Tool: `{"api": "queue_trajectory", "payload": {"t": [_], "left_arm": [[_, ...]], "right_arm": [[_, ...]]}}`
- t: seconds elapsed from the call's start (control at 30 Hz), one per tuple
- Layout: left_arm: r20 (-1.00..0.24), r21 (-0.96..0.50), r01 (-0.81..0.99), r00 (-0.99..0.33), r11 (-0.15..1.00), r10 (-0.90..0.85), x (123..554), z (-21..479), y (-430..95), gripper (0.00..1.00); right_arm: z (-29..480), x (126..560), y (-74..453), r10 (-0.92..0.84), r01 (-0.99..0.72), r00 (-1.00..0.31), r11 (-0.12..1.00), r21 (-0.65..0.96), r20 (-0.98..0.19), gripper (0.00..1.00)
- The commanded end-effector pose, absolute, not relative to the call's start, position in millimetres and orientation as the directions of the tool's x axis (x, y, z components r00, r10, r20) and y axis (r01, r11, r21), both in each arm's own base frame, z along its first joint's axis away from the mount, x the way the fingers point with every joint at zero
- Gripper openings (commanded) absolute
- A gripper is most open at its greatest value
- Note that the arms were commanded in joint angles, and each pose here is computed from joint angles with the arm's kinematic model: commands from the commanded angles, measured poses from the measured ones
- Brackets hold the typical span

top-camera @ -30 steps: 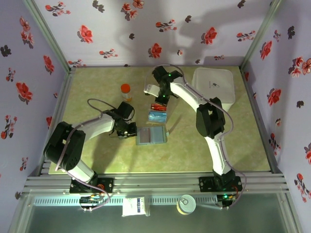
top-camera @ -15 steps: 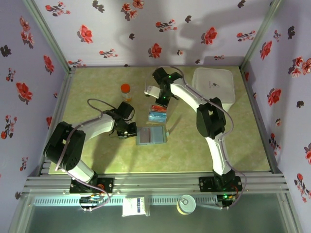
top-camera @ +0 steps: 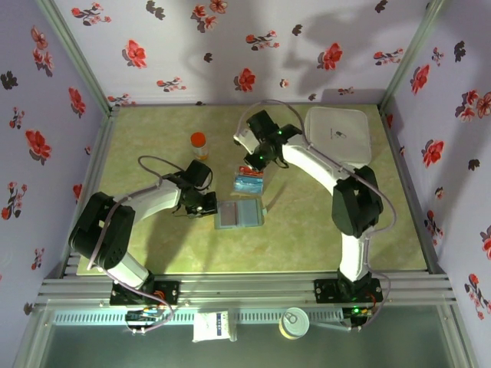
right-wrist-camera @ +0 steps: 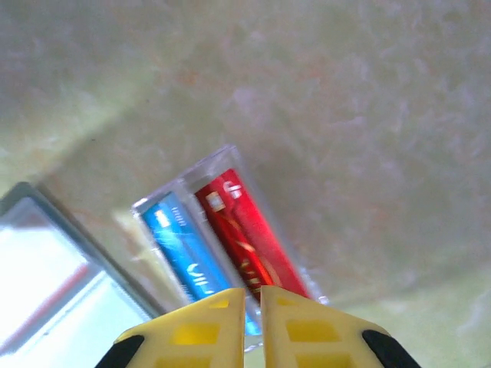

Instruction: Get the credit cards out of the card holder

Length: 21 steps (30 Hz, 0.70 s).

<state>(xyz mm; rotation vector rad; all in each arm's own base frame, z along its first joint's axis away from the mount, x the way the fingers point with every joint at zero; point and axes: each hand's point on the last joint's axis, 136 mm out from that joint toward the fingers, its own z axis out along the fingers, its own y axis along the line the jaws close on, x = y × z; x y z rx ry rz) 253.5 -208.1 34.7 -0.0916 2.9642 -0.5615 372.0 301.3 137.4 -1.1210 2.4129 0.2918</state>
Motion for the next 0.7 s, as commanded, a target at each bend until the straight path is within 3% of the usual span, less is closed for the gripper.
{"api": "queue_trajectory", "payload": {"t": [0.0, 0.17, 0.4, 0.67], "left_arm": [[-0.095, -0.381, -0.034, -0.993, 0.924, -0.076, 255, 30, -211, 0.07], [-0.077, -0.385, -0.039, -0.994, 0.922, -0.074, 253, 23, -213, 0.05], [-0.061, -0.372, -0.048, -0.995, 0.927, -0.076, 251, 15, -210, 0.03], [-0.077, -0.364, -0.049, -0.994, 0.930, -0.082, 253, 16, -208, 0.03]], "right_arm": [[148, 362, 322, -0.432, -0.619, -0.701, 0.764, 0.182, -0.567, 0.14], [138, 332, 333, -0.262, -0.490, -0.804, 0.800, 0.345, -0.534, 0.13], [116, 297, 338, -0.124, -0.299, -0.921, 0.832, 0.467, -0.369, 0.12], [88, 268, 345, -0.045, -0.154, -0.978, 0.812, 0.564, -0.201, 0.21]]}}
